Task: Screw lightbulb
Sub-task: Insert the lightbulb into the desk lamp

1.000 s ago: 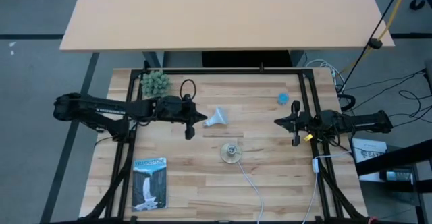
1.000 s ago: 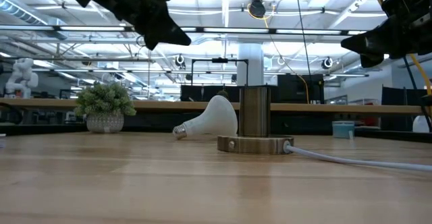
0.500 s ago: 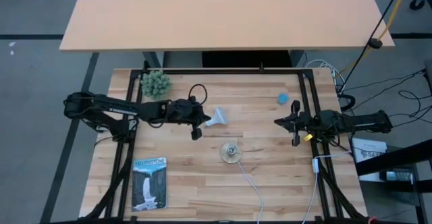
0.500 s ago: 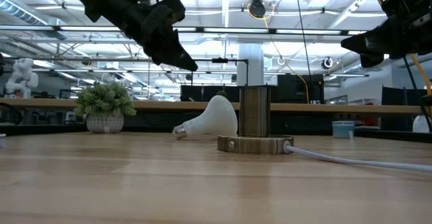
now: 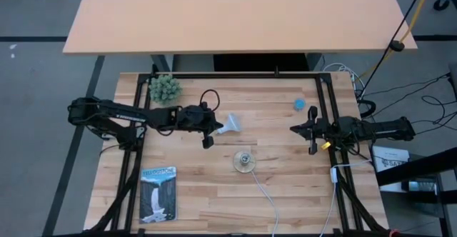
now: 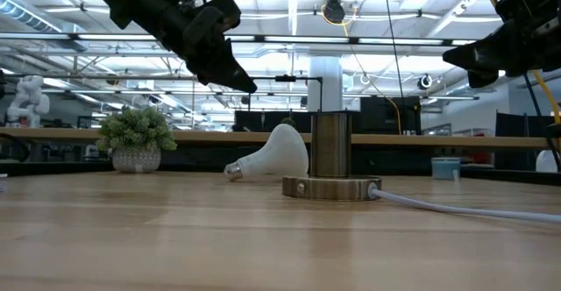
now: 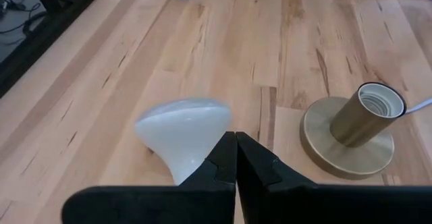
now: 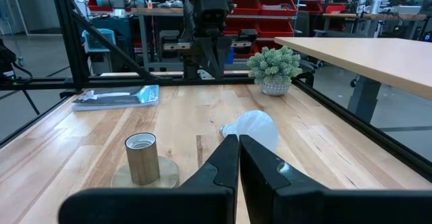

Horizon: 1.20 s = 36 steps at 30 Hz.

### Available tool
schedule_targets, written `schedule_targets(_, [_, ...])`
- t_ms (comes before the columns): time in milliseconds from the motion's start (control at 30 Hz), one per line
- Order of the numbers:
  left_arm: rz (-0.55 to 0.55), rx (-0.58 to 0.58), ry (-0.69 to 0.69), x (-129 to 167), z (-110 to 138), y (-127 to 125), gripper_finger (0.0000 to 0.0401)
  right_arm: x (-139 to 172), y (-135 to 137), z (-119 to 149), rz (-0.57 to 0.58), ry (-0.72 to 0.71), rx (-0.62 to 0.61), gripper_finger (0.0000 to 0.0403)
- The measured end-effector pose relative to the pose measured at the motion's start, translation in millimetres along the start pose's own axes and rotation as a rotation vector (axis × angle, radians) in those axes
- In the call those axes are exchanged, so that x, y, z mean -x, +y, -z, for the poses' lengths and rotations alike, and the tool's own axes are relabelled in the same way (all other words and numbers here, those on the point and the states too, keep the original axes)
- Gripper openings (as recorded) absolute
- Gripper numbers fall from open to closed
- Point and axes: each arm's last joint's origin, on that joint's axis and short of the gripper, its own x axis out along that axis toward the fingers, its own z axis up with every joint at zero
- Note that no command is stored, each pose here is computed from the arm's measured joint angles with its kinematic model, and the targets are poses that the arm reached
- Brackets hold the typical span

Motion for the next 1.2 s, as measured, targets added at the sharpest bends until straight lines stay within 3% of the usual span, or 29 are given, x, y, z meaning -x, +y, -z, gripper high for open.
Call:
schedule_targets(333, [-0.002,0.023,0.0,0.0,0.2,-0.4,0.0001,0.0,0.0,0.0,0.0,0.0,0.0,0.0006])
schedule_targets(633, [-0.006,0.022,0.0,0.0,0.2,-0.2,0.0029,0.0,0.0,0.0,0.0,0.0,0.0,0.0006])
schedule_targets(1200, [-0.004,0.044,0.001,0.1,0.3,-1.4,0.0031,0.0,0.0,0.0,0.0,0.0,0.0,0.0006])
